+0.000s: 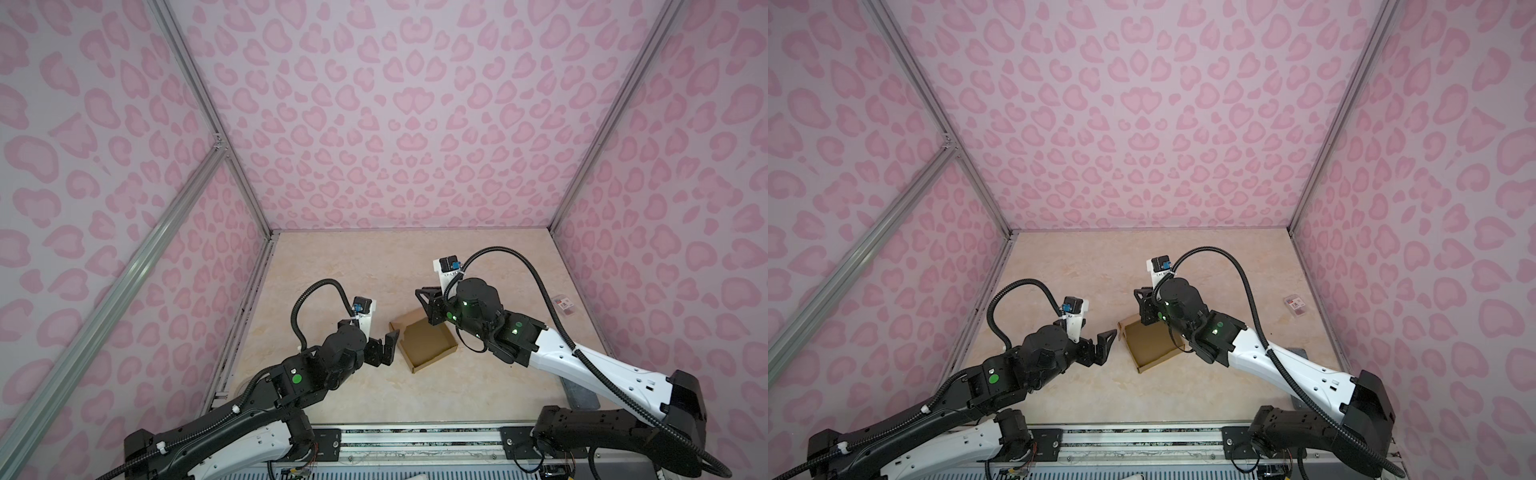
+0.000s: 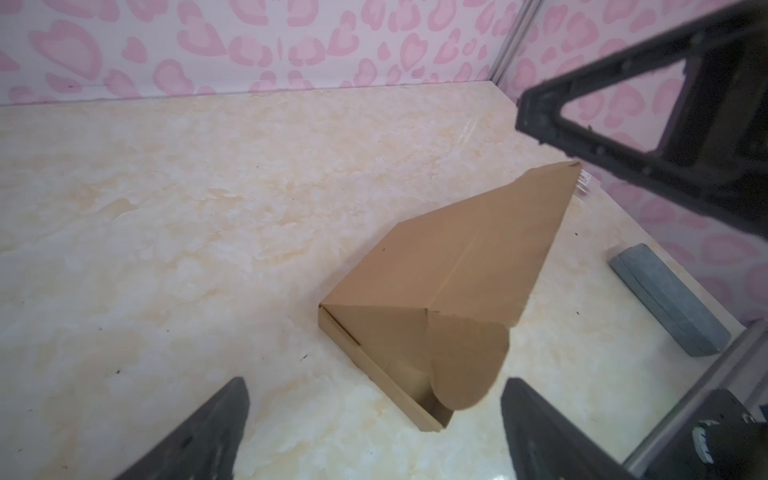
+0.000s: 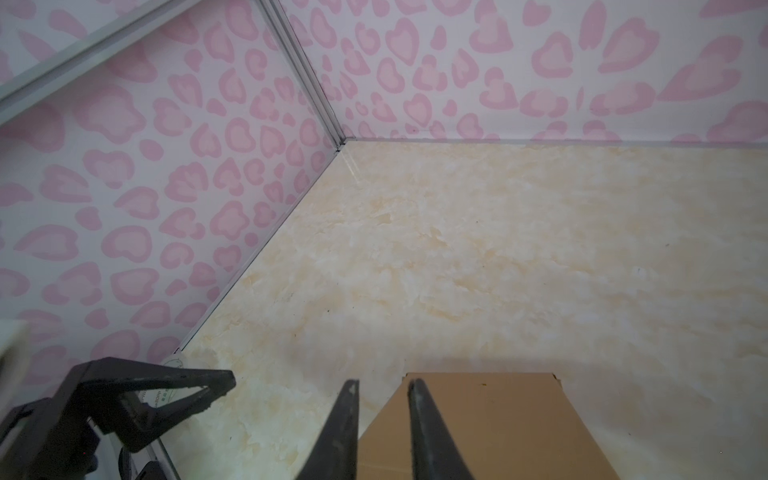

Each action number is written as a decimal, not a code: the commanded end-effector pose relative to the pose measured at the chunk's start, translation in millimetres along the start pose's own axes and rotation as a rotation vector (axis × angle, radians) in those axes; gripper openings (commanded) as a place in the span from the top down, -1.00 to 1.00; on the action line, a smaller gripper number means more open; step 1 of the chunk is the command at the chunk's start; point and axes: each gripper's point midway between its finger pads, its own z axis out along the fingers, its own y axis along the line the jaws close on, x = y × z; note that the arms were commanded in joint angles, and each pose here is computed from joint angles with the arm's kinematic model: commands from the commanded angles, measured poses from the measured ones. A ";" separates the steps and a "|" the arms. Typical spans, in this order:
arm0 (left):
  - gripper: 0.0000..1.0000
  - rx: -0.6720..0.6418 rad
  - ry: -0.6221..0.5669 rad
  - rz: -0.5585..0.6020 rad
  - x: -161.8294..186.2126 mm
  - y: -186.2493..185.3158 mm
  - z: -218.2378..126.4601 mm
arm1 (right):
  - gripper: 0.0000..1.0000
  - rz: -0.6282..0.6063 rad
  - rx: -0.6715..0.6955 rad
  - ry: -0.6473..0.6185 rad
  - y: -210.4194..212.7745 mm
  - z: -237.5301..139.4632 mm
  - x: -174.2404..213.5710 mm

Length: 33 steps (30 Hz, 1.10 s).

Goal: Fold the paper box

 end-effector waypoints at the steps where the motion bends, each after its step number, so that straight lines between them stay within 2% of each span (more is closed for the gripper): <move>1: -0.94 -0.067 0.003 -0.017 -8.8 17.9 3.7 | 0.53 0.024 -0.080 0.061 10.1 7.6 11.9; 10: -0.94 -0.113 0.010 -0.111 -15.1 44.6 15.9 | 0.55 0.055 -0.062 0.133 -5.3 18.0 47.4; 17: -0.94 -0.088 0.073 -0.137 0.6 40.3 25.7 | 0.56 0.118 -0.062 0.164 -15.5 20.0 81.1; 33: -0.94 -0.015 0.237 -0.274 57.5 29.2 44.3 | 0.58 0.146 0.033 0.267 -44.4 18.7 161.5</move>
